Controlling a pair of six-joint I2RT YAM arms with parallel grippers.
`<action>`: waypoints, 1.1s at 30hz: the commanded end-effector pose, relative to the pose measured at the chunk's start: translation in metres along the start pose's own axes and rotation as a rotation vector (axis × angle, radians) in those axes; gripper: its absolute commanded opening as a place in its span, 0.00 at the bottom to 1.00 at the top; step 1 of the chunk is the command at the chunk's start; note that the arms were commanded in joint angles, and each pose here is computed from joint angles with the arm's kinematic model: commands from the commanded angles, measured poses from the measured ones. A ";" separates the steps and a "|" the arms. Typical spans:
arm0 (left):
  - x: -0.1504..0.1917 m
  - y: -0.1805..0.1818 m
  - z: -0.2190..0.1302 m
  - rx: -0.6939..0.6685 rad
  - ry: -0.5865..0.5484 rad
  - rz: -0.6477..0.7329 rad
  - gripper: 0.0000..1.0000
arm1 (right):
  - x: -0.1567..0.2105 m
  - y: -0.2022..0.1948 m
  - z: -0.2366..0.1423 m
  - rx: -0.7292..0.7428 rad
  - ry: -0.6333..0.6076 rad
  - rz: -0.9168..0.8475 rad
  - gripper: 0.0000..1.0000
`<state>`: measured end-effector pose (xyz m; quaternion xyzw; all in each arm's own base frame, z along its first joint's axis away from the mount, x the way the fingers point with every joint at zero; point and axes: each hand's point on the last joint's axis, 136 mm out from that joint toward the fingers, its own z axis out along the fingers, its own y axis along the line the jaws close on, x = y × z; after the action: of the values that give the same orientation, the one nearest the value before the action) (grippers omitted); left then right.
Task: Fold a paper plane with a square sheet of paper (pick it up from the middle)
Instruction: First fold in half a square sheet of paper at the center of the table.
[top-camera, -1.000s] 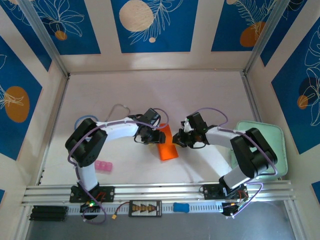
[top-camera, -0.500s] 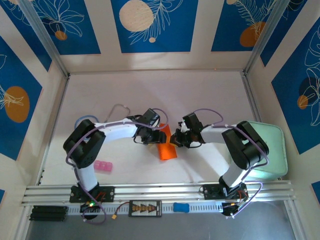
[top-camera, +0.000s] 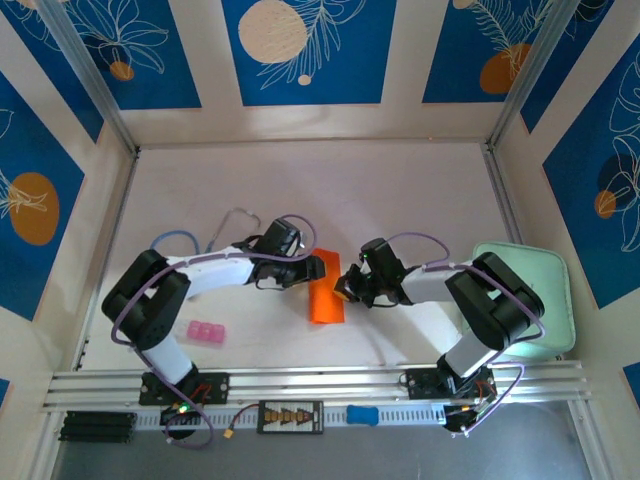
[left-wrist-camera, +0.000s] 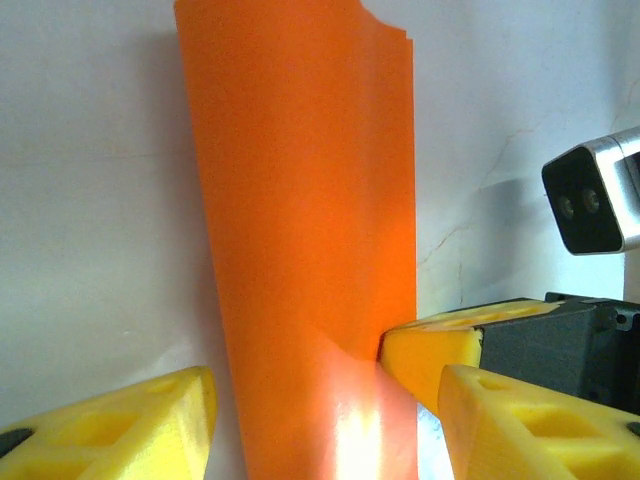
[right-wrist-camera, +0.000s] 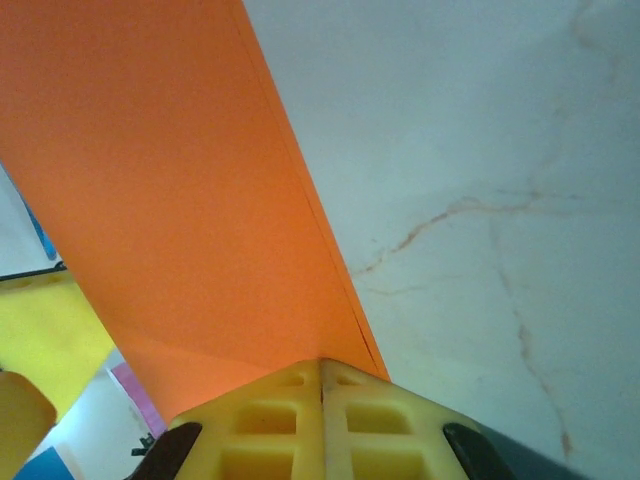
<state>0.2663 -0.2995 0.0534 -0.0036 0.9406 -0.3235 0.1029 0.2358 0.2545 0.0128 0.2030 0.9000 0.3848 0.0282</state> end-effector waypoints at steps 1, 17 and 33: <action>0.004 0.005 0.005 0.012 0.013 -0.024 0.61 | 0.013 -0.059 0.000 0.192 0.000 0.131 0.05; 0.018 0.018 0.023 0.018 0.065 -0.041 0.47 | 0.010 -0.047 0.001 0.139 -0.014 0.099 0.07; 0.020 0.017 0.024 -0.009 0.074 0.000 0.39 | -0.001 -0.009 -0.020 0.065 -0.056 -0.091 0.16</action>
<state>0.2594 -0.2958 0.0279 -0.0113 0.9434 -0.3214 0.0811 0.2329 0.2466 0.0178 0.1891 0.9071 0.3721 0.0544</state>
